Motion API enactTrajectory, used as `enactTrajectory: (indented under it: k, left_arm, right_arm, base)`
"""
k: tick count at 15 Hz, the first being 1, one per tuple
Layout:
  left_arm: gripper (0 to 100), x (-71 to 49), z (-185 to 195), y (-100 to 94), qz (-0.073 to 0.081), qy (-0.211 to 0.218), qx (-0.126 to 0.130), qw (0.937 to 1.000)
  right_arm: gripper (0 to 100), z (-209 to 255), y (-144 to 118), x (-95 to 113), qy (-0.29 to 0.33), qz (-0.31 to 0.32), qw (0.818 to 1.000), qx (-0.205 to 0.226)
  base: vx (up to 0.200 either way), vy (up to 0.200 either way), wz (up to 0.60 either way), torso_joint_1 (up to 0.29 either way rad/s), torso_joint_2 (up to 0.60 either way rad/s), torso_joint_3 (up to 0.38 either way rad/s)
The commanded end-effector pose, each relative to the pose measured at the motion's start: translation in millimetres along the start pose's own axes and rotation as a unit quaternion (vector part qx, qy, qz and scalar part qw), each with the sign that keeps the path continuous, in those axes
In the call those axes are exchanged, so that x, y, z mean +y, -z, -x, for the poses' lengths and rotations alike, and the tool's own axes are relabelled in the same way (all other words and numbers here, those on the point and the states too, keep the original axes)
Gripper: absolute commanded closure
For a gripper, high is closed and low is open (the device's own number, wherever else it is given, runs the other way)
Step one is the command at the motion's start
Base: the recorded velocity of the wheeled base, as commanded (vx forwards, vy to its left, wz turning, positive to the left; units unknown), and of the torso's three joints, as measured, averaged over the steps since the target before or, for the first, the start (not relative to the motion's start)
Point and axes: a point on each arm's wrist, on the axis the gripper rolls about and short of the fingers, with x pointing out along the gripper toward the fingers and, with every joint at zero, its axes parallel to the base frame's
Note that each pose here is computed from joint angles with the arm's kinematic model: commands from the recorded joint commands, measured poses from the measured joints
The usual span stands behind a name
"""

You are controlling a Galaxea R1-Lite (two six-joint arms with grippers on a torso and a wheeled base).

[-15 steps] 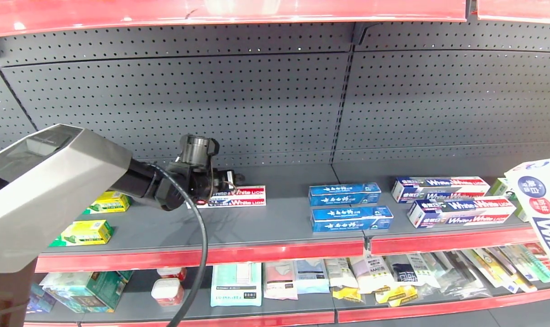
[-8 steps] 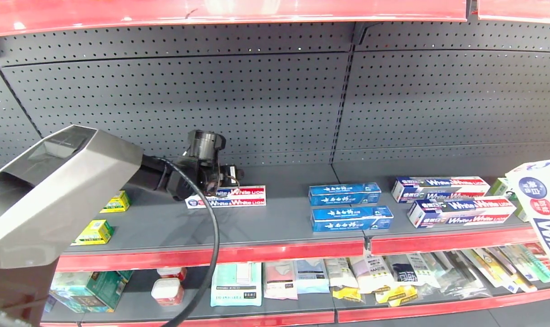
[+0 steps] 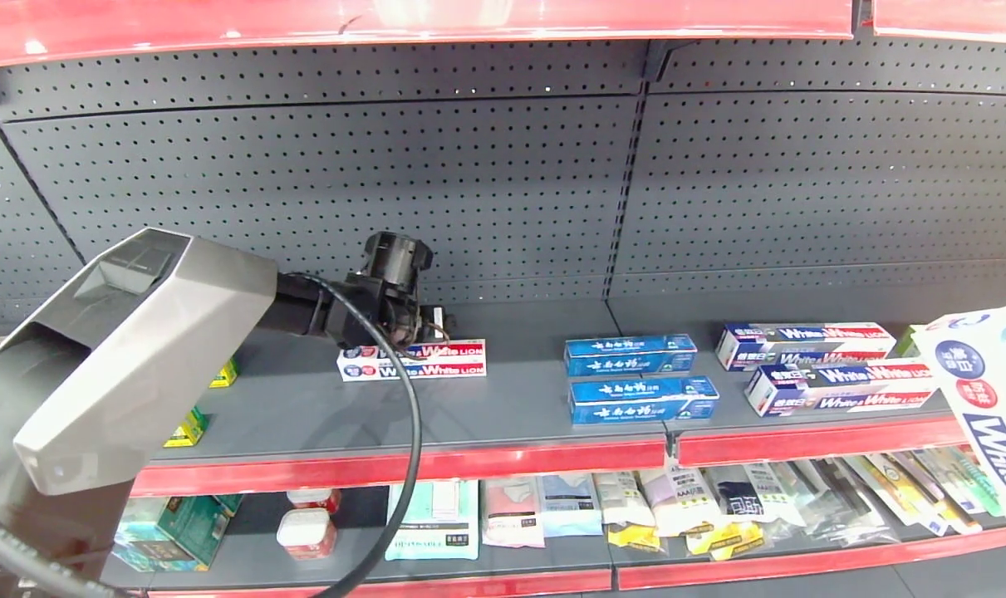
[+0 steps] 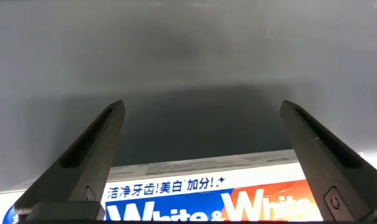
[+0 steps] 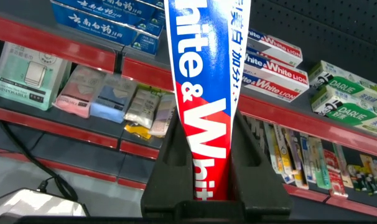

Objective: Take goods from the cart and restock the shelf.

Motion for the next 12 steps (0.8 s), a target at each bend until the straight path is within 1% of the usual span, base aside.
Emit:
enactTrajectory:
  k: [1,8,10,12]
  left_arm:
    - [0,-4.0,0,-0.7,-0.002,0.003,-0.002,1.0]
    - [0,-3.3,-5,8.1,-0.005,0.004,0.014,0.9999]
    - [0,-6.1,-3,13.7,-0.01,0.006,0.023,0.9997]
    - [0,-5.3,-2,15.0,-0.009,0.005,0.026,0.9996]
  right_arm:
    - [100,0,0,0,-0.001,0.0,1.0,0.001]
    - [100,-1,2,1,-0.002,-0.001,1.0,0.003]
    - [100,-1,2,1,-0.002,-0.001,1.0,0.004]
    - [100,-1,3,1,-0.002,-0.001,1.0,0.005]
  base:
    - [0.0,0.0,0.0,0.0,0.0,0.0]
    - [0.0,0.0,0.0,0.0,0.0,0.0]
    - [0.0,0.0,0.0,0.0,0.0,0.0]
    - [0.0,0.0,0.0,0.0,0.0,0.0]
